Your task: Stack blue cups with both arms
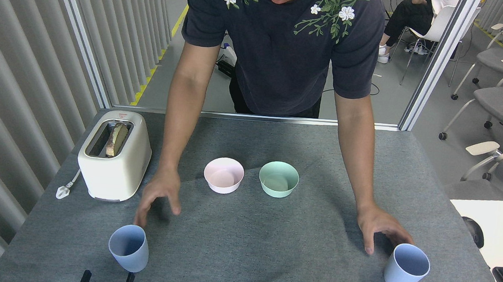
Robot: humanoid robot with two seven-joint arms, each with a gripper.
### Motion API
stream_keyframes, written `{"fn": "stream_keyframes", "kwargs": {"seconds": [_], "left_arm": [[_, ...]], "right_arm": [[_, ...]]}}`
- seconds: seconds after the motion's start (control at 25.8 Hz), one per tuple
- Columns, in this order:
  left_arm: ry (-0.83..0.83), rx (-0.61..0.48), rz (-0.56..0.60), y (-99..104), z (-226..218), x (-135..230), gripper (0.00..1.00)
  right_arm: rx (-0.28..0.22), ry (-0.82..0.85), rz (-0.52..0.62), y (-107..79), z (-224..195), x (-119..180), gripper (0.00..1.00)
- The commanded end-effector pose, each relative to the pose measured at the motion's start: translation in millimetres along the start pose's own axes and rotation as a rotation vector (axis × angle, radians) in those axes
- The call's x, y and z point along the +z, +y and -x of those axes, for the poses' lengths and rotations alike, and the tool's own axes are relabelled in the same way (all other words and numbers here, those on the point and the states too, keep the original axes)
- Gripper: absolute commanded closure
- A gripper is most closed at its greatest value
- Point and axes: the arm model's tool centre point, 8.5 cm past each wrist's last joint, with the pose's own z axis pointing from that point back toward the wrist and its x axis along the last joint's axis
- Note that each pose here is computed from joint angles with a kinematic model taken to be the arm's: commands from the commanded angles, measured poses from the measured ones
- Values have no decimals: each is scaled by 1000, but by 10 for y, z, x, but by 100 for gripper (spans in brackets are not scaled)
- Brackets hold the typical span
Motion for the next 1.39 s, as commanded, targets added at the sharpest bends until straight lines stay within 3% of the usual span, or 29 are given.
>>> {"fn": "stream_keyframes", "kwargs": {"seconds": [0.0, 0.31, 0.74, 1.36], "left_arm": [[-4, 3, 3, -10, -19, 6, 0], [-12, 14, 15, -60, -98, -19, 0], [18, 1, 51, -230, -80, -366, 0], [7, 33, 25, -177, -227, -726, 0]], "right_arm": [[0, 1, -1, 1, 3, -2, 0], [0, 1, -3, 5, 3, 4, 0], [1, 1, -4, 12, 8, 13, 0], [-4, 2, -8, 30, 0, 22, 0]]}}
